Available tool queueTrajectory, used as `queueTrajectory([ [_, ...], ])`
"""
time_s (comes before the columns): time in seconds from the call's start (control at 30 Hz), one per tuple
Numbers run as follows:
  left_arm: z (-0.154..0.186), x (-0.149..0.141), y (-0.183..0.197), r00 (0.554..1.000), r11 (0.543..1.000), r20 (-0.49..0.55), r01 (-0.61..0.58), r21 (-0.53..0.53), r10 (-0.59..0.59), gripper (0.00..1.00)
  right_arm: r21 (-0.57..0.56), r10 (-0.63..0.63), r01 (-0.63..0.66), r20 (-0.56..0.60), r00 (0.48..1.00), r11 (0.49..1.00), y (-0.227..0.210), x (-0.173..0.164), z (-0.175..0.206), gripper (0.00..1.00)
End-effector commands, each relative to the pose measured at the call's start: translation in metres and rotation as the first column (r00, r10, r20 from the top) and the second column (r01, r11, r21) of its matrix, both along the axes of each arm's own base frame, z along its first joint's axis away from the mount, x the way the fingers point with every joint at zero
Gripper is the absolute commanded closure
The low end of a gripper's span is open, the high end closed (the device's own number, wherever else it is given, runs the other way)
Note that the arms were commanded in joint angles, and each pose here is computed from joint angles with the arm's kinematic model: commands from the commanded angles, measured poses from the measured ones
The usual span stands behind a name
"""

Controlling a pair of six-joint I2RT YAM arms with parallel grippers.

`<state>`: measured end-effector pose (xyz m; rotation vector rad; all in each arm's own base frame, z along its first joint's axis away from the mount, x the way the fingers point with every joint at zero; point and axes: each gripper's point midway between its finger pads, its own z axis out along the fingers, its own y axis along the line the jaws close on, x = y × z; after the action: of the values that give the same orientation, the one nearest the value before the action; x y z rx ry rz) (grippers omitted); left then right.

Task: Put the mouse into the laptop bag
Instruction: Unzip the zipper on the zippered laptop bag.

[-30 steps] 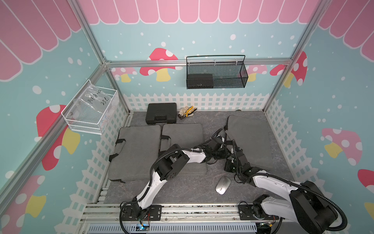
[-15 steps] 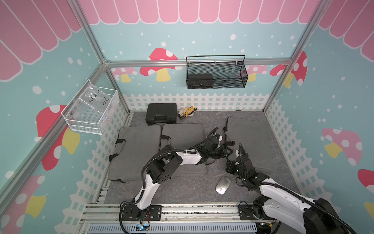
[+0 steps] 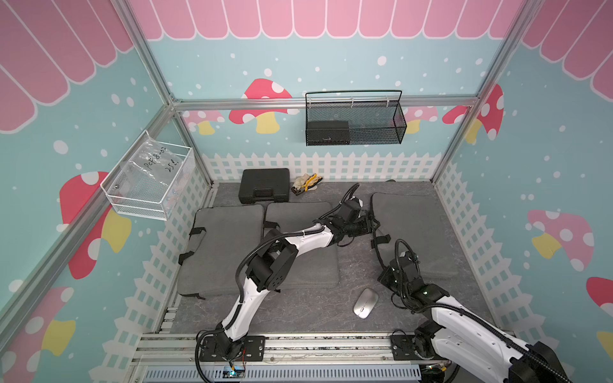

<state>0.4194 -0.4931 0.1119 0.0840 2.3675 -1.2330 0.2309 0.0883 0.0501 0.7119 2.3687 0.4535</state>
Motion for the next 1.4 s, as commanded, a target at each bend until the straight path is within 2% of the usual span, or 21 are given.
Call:
queueTrajectory([
  [0.0, -0.033, -0.004, -0.007, 0.997, 0.996, -0.064, 0.053, 0.070, -0.048, 0.33, -0.028, -0.080, 0.080, -0.011, 0.997, 0.996, -0.016, -0.004, -0.003, 1.00],
  [0.4, -0.064, 0.006, -0.033, 0.992, 0.996, -0.119, 0.059, 0.069, -0.050, 0.31, 0.016, 0.041, -0.042, 0.079, 0.996, 0.999, 0.005, 0.006, 0.014, 1.00],
  [0.43, -0.063, 0.006, -0.036, 0.991, 0.996, -0.119, 0.062, 0.062, -0.054, 0.36, 0.020, 0.074, -0.076, 0.092, 0.993, 0.997, 0.010, 0.008, 0.014, 1.00],
  [0.5, -0.062, 0.005, -0.041, 0.991, 0.996, -0.119, 0.072, 0.051, -0.065, 0.54, 0.042, 0.113, -0.118, 0.102, 0.988, 0.992, 0.019, 0.010, 0.014, 1.00],
  [0.57, -0.061, 0.003, -0.046, 0.991, 0.996, -0.116, 0.077, 0.046, -0.071, 0.68, 0.060, 0.153, -0.160, 0.104, 0.983, 0.985, 0.029, 0.012, 0.012, 1.00],
  [0.7, -0.058, 0.001, -0.047, 0.993, 0.996, -0.100, 0.061, 0.058, -0.055, 0.88, 0.076, 0.222, -0.229, 0.094, 0.971, 0.970, 0.045, 0.020, 0.010, 1.00],
  [0.8, -0.056, -0.002, -0.046, 0.996, 0.997, -0.086, 0.040, 0.062, -0.035, 0.99, 0.062, 0.230, -0.235, 0.088, 0.969, 0.970, 0.050, 0.029, 0.010, 1.00],
  [1.07, -0.049, -0.007, -0.025, 0.997, 0.998, -0.047, -0.056, 0.043, 0.058, 1.00, 0.020, 0.152, -0.156, 0.121, 0.981, 0.988, 0.041, 0.054, 0.025, 1.00],
  [1.2, -0.038, -0.012, -0.011, 0.994, 0.994, -0.015, -0.103, 0.034, 0.104, 1.00, 0.029, 0.120, -0.123, 0.095, 0.988, 0.992, 0.030, 0.062, 0.021, 1.00],
  [1.33, -0.019, -0.020, 0.000, 0.989, 0.988, 0.029, -0.146, 0.041, 0.145, 0.94, 0.018, 0.033, -0.034, 0.049, 0.998, 0.999, 0.002, 0.061, 0.008, 1.00],
  [1.37, -0.015, -0.022, 0.003, 0.986, 0.985, 0.041, -0.165, 0.049, 0.163, 0.89, 0.015, 0.011, -0.011, 0.040, 0.999, 1.000, -0.005, 0.059, 0.005, 1.00],
])
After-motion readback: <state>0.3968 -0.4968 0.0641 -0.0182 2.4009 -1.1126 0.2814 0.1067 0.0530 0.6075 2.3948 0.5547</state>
